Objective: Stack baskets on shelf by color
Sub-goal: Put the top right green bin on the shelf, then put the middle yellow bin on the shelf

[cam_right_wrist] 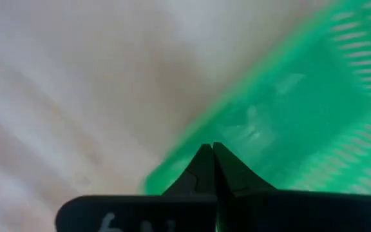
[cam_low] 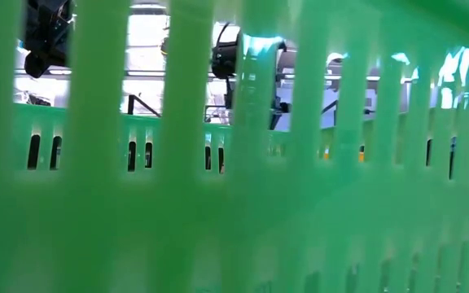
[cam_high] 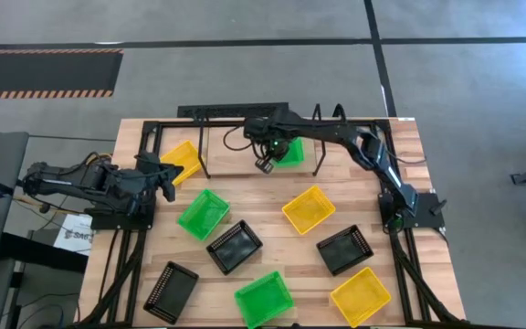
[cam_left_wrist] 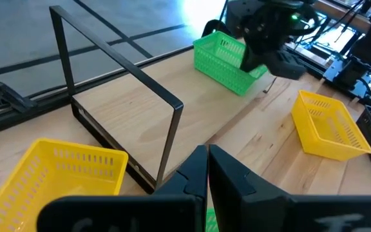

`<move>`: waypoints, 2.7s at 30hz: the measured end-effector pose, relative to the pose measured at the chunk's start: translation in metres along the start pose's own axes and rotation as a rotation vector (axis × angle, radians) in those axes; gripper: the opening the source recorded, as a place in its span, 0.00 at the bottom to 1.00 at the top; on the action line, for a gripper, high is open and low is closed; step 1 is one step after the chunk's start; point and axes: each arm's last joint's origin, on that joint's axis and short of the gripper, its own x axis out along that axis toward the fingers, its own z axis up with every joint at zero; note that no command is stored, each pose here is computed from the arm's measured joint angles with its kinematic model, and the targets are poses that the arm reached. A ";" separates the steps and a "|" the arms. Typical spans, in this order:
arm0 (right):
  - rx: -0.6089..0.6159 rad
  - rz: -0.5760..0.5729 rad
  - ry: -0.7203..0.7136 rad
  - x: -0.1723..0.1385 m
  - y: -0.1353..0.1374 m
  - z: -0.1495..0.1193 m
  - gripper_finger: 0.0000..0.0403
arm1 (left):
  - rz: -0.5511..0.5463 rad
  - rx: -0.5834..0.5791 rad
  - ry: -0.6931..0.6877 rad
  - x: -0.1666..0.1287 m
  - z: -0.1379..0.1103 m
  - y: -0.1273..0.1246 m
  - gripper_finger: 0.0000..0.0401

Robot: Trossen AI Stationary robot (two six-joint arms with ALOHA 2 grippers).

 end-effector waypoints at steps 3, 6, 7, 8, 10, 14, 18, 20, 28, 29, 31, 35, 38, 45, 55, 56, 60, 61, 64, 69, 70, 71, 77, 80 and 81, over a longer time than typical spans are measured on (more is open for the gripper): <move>0.028 -0.040 -0.004 0.002 -0.012 0.003 0.00 | 0.000 0.000 0.000 0.000 0.000 0.000 0.00; 0.053 -0.045 -0.002 0.003 -0.023 0.006 0.00 | 0.000 0.000 0.000 0.000 0.000 0.000 0.00; 0.061 -0.046 -0.001 0.004 -0.026 0.007 0.00 | 0.000 0.000 0.000 0.000 0.000 0.000 0.00; 0.069 -0.047 0.001 0.004 -0.029 0.008 0.00 | 0.000 0.000 0.000 0.000 0.000 0.000 0.00; 0.092 -0.064 -0.002 0.004 -0.035 0.008 0.00 | 0.000 0.000 0.000 0.000 0.000 0.000 0.00; 0.117 -0.068 -0.042 -0.014 -0.042 0.005 0.00 | 0.000 0.000 0.000 0.000 0.000 0.000 0.00; 0.114 -0.038 -0.128 -0.054 -0.038 -0.007 0.00 | 0.005 0.005 0.005 0.000 -0.001 0.001 0.00; 0.114 -0.014 -0.184 -0.080 -0.033 -0.019 0.00 | 0.019 0.005 0.022 0.000 -0.003 0.002 0.00; 0.146 0.060 -0.485 -0.193 -0.010 -0.094 0.00 | 0.048 -0.017 0.053 0.000 -0.006 0.005 0.00; 0.156 0.075 -0.517 -0.203 -0.007 -0.104 0.00 | 0.048 -0.018 0.053 0.000 -0.006 0.005 0.00; 0.174 0.113 -0.574 -0.223 -0.002 -0.125 0.00 | 0.048 -0.018 0.053 0.000 -0.006 0.005 0.00; 0.164 0.205 -0.617 -0.247 0.014 -0.161 0.00 | 0.048 -0.016 0.053 0.000 -0.006 0.005 0.00; 0.189 0.242 -0.601 -0.250 0.032 -0.178 0.00 | 0.048 -0.017 0.052 0.000 -0.006 0.005 0.00; 0.431 0.175 -0.403 -0.219 0.081 -0.204 0.02 | 0.044 -0.005 0.055 0.000 -0.006 0.005 0.00; 0.563 0.113 -0.148 -0.157 0.159 -0.212 0.07 | -0.030 0.076 0.114 0.000 -0.008 0.003 0.00; 0.594 0.109 -0.136 -0.152 0.164 -0.212 0.07 | -0.034 0.076 0.118 0.000 -0.008 0.003 0.00; 0.756 0.064 -0.115 -0.135 0.176 -0.219 0.08 | -0.037 0.077 0.122 0.000 -0.008 0.003 0.00; 0.781 0.049 -0.110 -0.131 0.179 -0.222 0.09 | -0.037 0.077 0.122 0.000 -0.008 0.003 0.00; 0.823 0.008 -0.096 -0.119 0.185 -0.234 0.12 | -0.037 0.077 0.122 0.000 -0.008 0.003 0.00; 0.893 -0.076 -0.069 -0.101 0.184 -0.256 0.20 | -0.036 0.077 0.121 0.000 -0.008 0.003 0.00; 0.909 -0.090 -0.071 -0.099 0.182 -0.259 0.22 | -0.035 0.077 0.120 0.000 -0.008 0.003 0.00; 0.923 -0.100 -0.073 -0.097 0.180 -0.262 0.24 | -0.034 0.076 0.119 0.000 -0.008 0.003 0.00; 0.982 -0.171 -0.085 -0.084 0.164 -0.267 0.40 | -0.033 0.060 0.119 0.000 -0.008 0.003 0.00; 1.036 -0.208 -0.113 -0.076 0.155 -0.265 0.47 | -0.032 0.056 0.117 0.000 -0.008 0.003 0.00; 1.058 -0.223 -0.120 -0.072 0.152 -0.264 0.49 | -0.031 0.056 0.116 0.000 -0.008 0.003 0.00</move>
